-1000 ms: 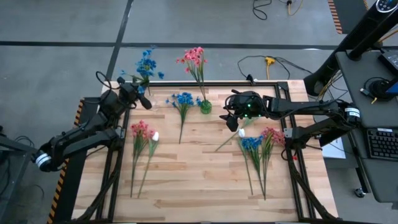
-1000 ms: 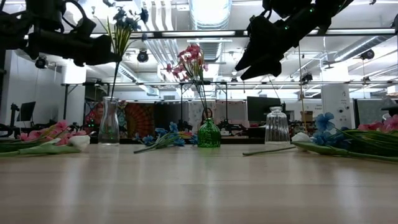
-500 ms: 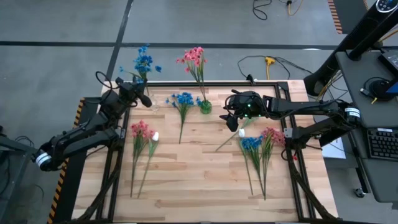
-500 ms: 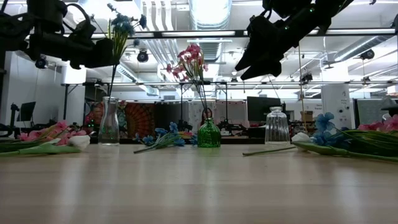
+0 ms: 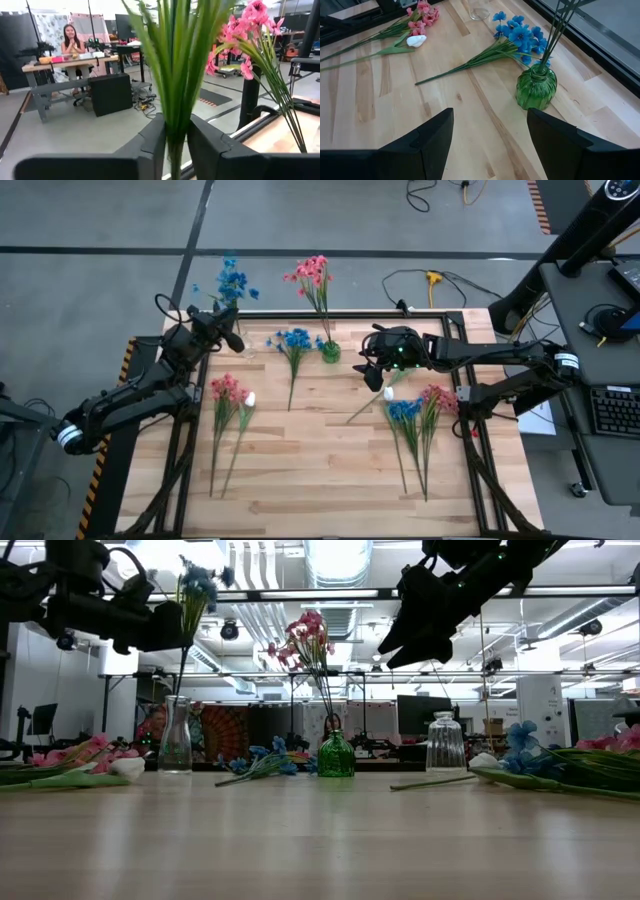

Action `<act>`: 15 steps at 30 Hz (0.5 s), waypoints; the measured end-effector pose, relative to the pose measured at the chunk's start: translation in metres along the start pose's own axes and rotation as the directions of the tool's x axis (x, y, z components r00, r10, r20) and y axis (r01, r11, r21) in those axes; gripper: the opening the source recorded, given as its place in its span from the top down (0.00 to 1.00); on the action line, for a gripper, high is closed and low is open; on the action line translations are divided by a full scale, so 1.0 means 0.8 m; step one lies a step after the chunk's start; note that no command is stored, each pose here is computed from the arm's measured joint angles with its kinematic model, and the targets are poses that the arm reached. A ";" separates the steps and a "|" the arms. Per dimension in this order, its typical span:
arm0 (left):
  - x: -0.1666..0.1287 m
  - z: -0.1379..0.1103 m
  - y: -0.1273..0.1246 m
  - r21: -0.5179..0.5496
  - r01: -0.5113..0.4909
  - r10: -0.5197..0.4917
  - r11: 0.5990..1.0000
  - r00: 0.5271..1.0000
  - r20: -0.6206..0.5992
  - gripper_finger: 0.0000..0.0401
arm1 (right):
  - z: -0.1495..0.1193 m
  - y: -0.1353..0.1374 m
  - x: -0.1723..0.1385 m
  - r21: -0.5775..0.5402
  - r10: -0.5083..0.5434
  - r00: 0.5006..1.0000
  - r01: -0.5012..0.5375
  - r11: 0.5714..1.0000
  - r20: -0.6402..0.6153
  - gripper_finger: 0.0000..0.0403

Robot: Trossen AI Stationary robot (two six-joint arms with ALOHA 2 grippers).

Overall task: Sort flowers into vase by color
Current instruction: Put the bottom left blue flowers into the left transparent vase

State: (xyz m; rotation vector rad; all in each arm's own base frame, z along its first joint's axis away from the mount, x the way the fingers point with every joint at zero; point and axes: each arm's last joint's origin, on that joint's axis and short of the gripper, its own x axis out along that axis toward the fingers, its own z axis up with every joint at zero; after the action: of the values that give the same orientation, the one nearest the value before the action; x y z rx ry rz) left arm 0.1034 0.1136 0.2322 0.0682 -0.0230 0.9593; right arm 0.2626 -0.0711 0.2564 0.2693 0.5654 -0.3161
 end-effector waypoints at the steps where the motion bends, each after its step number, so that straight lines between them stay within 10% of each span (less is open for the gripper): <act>1: 0.000 -0.001 0.000 -0.006 0.000 0.000 1.000 1.000 -0.008 0.82 | 0.000 0.000 0.000 0.000 0.000 1.000 0.000 1.000 0.000 0.39; 15: -0.012 -0.007 0.001 -0.007 0.009 -0.011 1.000 0.974 -0.226 0.44 | 0.000 0.000 0.000 0.009 0.000 1.000 0.000 1.000 -0.001 0.39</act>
State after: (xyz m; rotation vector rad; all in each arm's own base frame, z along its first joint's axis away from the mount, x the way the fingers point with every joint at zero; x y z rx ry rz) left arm 0.0971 0.1067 0.2262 -0.0465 0.1847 0.9523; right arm 0.2626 -0.0710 0.2563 0.2784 0.5648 -0.3182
